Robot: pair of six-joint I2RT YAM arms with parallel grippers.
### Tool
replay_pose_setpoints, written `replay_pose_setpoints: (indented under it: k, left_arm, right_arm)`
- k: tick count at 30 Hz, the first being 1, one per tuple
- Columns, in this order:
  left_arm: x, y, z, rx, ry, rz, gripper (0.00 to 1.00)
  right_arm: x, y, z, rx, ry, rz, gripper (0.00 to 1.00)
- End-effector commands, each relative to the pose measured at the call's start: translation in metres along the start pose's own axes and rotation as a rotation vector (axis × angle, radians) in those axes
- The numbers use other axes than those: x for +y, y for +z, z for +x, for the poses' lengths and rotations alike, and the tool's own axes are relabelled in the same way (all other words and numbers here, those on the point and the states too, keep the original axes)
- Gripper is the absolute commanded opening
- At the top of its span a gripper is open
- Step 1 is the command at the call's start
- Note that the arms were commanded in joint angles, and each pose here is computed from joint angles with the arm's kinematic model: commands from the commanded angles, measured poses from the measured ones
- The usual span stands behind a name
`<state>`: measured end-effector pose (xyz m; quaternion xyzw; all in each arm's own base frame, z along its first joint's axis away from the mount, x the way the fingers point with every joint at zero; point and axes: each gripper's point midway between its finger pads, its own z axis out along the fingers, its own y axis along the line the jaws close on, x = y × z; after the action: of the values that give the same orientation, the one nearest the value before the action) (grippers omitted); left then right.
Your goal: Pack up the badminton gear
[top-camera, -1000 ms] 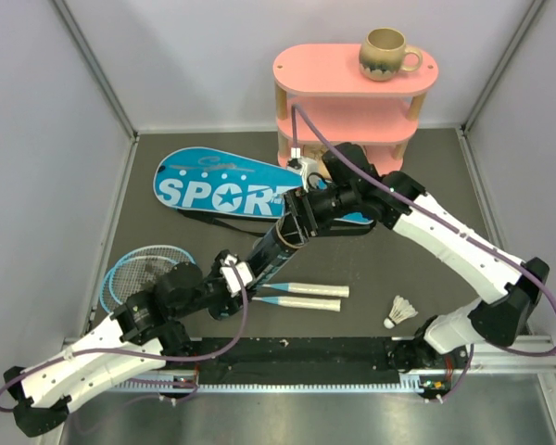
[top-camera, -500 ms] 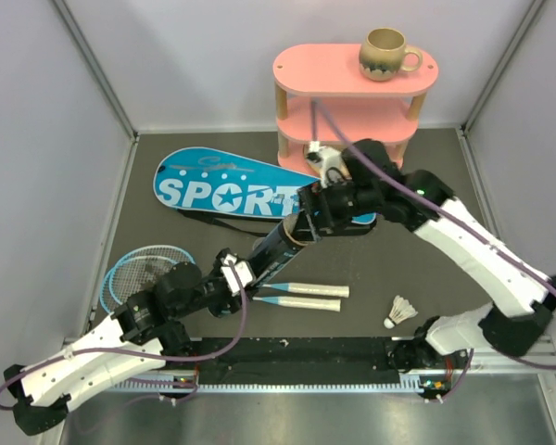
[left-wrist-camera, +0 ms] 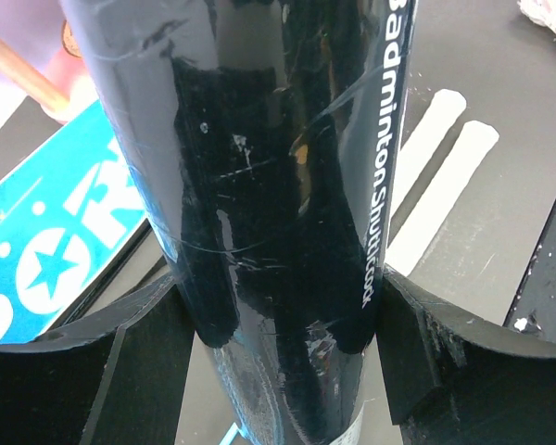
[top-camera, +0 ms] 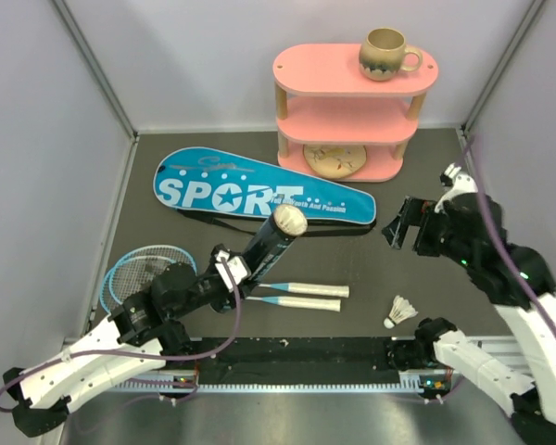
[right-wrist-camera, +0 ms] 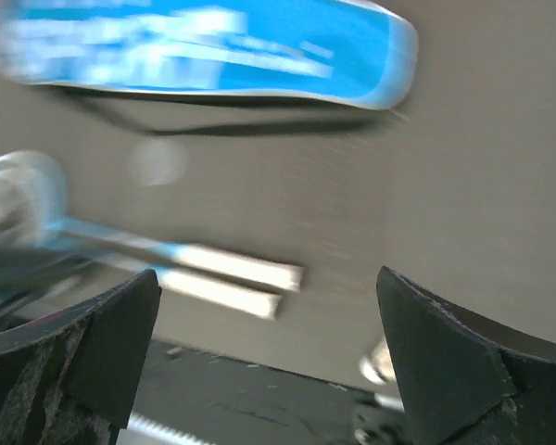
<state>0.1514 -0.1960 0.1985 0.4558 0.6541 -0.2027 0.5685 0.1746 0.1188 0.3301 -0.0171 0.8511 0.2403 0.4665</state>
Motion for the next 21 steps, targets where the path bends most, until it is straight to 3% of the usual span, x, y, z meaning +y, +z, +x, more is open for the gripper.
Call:
replay_pose_setpoints:
  k: [1,6,11,16,21]
  left_arm:
    - [0.017,-0.011,-0.053,-0.181,-0.024,-0.068,0.0]
    - [0.017,-0.014,-0.058,-0.193,-0.033,-0.062,0.0]
    - [0.013,-0.015,-0.06,-0.201,-0.041,-0.039,0.0]
    - [0.013,-0.019,-0.064,-0.22,-0.044,-0.042,0.0]
    - [0.014,-0.024,-0.068,-0.25,-0.052,-0.049,0.0]
  right_arm:
    - [-0.111,0.026,0.092,0.296,0.248,0.487,0.99]
    - [-0.146,0.039,0.16,0.482,0.55,0.599,0.99]
    - [-0.164,0.038,0.208,0.697,0.657,0.777,0.99]
    - [-0.175,0.035,0.224,0.688,0.801,0.885,0.97]
    - [-0.192,0.025,0.217,0.546,0.874,0.987,0.9]
